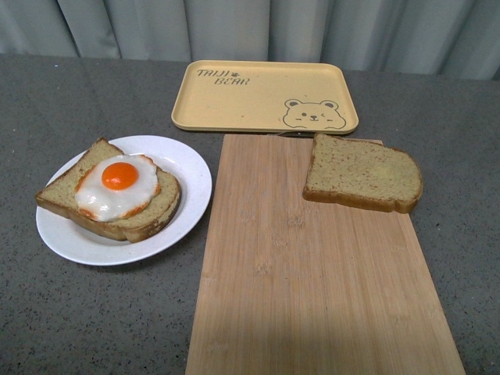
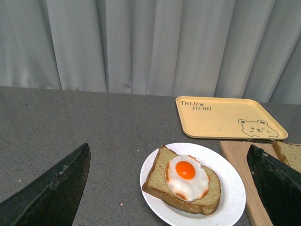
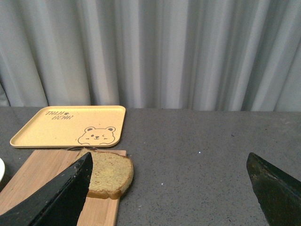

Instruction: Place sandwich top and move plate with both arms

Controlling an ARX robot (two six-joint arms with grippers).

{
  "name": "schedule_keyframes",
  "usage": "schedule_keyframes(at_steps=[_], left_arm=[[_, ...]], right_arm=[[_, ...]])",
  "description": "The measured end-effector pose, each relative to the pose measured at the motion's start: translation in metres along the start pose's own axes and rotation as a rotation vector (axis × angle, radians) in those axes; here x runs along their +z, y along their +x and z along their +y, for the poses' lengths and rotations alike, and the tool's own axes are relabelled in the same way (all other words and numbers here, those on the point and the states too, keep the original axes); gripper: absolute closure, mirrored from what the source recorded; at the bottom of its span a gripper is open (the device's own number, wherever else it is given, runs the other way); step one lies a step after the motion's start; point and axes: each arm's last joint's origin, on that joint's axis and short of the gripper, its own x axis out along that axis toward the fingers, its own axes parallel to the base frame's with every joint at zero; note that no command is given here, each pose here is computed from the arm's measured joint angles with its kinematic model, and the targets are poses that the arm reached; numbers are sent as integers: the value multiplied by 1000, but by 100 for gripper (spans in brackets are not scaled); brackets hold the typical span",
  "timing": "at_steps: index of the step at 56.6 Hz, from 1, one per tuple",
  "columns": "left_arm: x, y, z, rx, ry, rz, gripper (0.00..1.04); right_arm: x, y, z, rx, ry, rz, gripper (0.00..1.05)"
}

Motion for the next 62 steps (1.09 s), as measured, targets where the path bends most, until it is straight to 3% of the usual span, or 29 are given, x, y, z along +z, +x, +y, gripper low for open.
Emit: schedule_keyframes(at_steps=[62], left_arm=[[0, 0, 0, 0, 0, 0, 7]], right_arm=[[0, 0, 0, 0, 0, 0, 9]])
